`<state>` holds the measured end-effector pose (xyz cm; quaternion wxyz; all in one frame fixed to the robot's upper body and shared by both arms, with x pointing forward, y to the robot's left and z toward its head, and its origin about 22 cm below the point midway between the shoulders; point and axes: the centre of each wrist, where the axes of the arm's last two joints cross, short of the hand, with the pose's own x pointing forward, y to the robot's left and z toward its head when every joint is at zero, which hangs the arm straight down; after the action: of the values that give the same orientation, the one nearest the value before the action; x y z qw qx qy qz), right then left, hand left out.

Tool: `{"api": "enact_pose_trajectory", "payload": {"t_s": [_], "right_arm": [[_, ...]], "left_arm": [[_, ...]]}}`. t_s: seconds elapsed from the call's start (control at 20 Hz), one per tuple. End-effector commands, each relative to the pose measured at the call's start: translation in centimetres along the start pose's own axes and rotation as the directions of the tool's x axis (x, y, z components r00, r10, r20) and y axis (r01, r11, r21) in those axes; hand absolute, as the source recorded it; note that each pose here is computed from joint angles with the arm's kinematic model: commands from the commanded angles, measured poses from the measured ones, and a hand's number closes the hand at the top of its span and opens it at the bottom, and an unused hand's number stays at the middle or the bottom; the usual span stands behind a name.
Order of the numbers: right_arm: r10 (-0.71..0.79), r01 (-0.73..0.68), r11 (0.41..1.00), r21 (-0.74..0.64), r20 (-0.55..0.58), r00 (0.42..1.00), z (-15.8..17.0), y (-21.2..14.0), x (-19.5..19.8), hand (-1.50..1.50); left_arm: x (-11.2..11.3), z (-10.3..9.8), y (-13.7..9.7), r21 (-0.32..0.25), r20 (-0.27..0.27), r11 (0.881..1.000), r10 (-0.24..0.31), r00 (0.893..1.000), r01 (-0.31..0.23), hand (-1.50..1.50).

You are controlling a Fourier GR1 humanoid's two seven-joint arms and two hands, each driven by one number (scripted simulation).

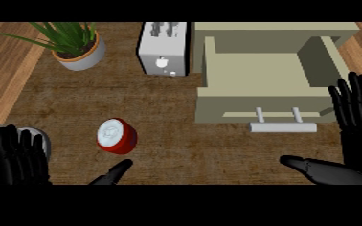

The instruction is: Pick up the can, place it into the drawer and close the drawer

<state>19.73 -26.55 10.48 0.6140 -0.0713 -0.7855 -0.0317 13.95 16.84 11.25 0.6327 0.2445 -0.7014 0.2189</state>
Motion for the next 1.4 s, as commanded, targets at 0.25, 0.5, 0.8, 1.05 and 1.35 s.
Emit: {"api": "enact_pose_trajectory", "payload": {"t_s": [0.25,0.5,0.8,1.05,1.35], "right_arm": [[0.006,-0.006,1.000,-0.005,0.014,1.000,0.6,-0.7,0.2,-1.50],[0.013,-0.013,1.000,-0.002,0.018,1.000,0.6,-0.6,-0.6,-1.50],[0.000,0.001,1.000,-0.008,0.020,1.000,1.6,-0.9,0.6,-1.50],[0.023,-0.022,1.000,-0.022,0.027,0.999,1.8,-3.3,2.6,-1.50],[0.007,-0.006,0.999,-0.037,0.031,0.999,2.7,-4.9,0.2,-1.50]], "left_arm": [[-3.6,-0.3,-4.1,0.001,-0.047,1.000,-0.018,0.999,0.018,-1.50],[-7.0,-0.8,-3.3,0.021,-0.100,0.999,-0.043,0.994,0.045,-1.50],[-10.3,-0.6,-2.9,0.031,-0.122,0.997,-0.068,0.990,0.072,-1.50],[-13.2,-0.6,-3.2,0.092,-0.146,0.991,-0.085,0.986,0.099,-1.50],[-16.2,-0.4,-2.6,0.100,-0.178,0.991,-0.065,0.982,0.084,-1.50]]}}
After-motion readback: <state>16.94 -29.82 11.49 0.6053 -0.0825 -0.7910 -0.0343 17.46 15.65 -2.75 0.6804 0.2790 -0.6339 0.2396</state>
